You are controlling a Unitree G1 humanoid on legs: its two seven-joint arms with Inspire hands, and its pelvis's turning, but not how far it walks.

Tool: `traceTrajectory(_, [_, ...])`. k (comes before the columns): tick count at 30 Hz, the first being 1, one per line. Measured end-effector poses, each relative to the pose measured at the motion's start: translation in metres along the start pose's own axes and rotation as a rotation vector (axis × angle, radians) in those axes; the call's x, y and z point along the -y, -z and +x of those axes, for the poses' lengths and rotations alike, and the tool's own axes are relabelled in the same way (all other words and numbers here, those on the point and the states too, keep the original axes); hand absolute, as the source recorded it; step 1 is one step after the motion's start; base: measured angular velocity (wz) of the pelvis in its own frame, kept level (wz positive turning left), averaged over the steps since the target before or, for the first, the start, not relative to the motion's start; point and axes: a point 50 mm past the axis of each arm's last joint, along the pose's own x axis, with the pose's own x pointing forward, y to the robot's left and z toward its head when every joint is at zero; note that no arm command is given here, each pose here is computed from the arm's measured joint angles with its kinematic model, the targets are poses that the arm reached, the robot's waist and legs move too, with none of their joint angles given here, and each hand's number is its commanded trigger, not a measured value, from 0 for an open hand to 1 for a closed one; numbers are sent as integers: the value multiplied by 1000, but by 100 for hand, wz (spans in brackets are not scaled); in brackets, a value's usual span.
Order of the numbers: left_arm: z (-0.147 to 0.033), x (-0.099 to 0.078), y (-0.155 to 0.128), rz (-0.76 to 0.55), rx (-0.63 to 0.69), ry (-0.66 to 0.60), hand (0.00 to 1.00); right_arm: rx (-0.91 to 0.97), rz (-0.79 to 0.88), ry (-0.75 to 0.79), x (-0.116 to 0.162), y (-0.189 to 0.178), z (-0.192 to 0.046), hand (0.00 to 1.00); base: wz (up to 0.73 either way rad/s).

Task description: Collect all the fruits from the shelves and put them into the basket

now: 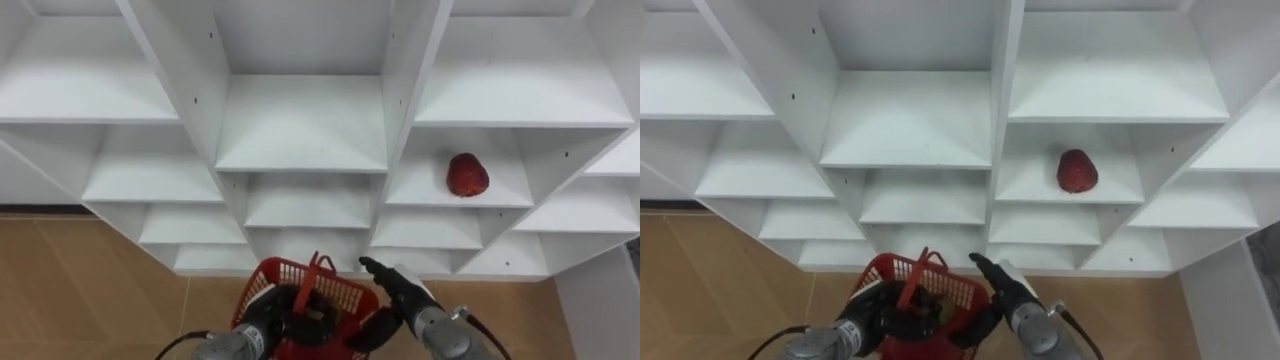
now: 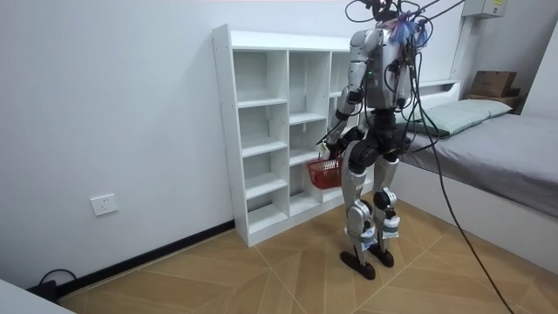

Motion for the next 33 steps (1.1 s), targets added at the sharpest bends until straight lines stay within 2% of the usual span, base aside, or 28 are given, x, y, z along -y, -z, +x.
traceTrajectory(5, [-2,-2,8,-19,-18,-56,100,7,13,52,2,5,-6,0,-2])
traceTrajectory(12, [-4,-9,5,-182,24,-171,100,146,84,122,-1,-15,-20,0,-2])
traceTrajectory(17, [-6,-9,8,-289,30,-216,100,157,136,172,0,-12,-28,0,0])
traceTrajectory(27, [-16,-19,24,-343,8,-303,100,173,251,406,30,-9,-41,0,0])
traceTrajectory(33, [-24,-29,25,-319,30,-327,100,177,267,457,43,-8,-45,0,0])
